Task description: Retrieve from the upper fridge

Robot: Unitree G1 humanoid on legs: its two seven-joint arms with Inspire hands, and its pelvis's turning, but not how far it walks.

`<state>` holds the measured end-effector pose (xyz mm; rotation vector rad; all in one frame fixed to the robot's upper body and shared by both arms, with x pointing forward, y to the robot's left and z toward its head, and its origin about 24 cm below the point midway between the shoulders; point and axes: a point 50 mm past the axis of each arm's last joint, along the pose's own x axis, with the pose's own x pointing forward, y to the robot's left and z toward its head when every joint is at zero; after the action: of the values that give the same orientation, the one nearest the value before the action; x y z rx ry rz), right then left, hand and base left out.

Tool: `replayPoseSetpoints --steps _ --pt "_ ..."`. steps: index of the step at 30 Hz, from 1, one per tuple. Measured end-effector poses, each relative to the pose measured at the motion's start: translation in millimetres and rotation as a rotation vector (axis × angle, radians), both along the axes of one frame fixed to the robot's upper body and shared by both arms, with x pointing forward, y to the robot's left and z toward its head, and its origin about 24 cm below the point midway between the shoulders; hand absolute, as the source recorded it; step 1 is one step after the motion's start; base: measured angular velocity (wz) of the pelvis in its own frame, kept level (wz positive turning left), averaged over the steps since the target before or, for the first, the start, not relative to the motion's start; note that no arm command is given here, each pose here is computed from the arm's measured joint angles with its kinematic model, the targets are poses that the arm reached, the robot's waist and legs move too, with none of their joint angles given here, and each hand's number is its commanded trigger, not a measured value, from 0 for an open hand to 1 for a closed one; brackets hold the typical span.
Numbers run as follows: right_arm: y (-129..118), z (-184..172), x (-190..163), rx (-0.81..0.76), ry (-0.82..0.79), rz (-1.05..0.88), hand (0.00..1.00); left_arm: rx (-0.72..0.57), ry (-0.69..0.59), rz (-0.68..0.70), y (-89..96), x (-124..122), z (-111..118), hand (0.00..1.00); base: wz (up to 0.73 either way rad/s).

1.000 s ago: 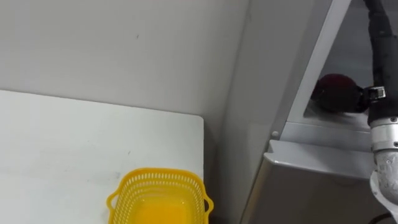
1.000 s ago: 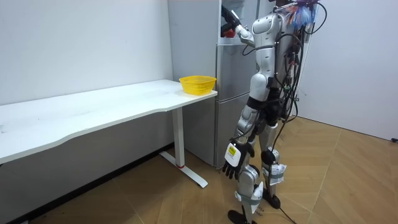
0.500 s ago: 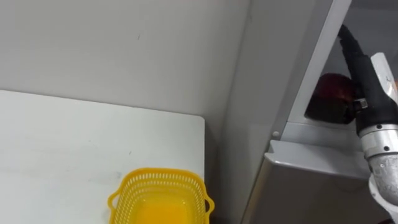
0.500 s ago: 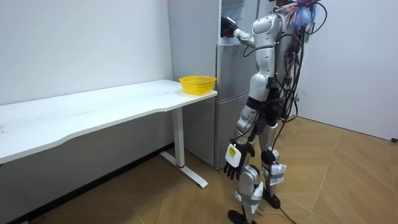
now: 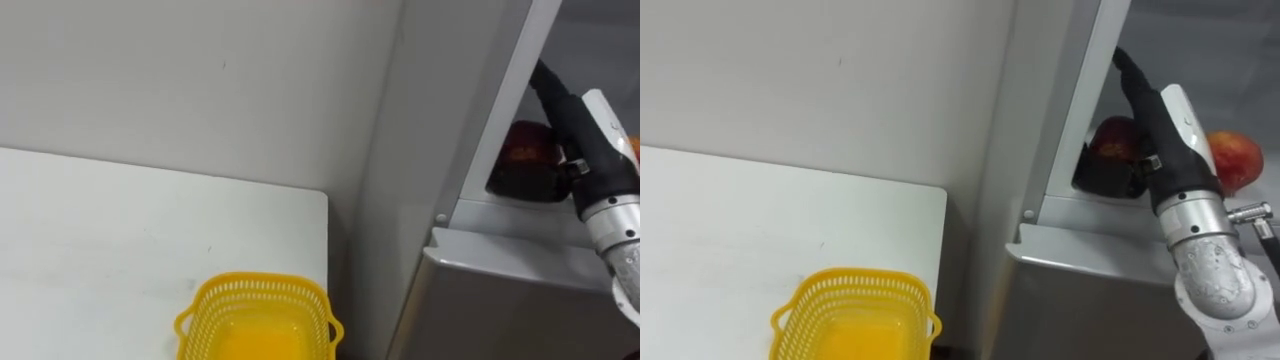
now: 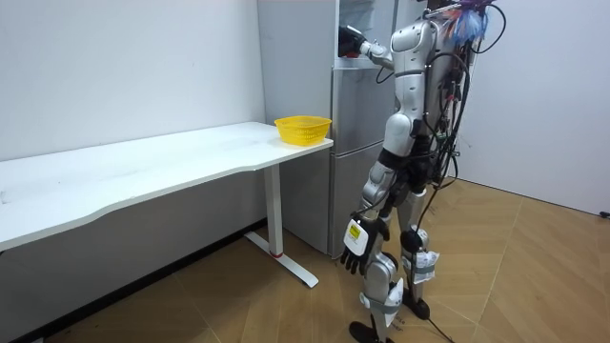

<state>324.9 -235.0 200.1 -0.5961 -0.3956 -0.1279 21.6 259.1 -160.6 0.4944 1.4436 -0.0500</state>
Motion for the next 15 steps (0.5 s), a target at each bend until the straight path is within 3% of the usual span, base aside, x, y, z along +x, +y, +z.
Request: replayPoseSetpoints --steps 15 --pt "-10.7 4.0 11.4 0.043 0.055 0.001 1.0 0.011 0.008 -0.001 0.3 3.3 1.0 0.0 0.0"
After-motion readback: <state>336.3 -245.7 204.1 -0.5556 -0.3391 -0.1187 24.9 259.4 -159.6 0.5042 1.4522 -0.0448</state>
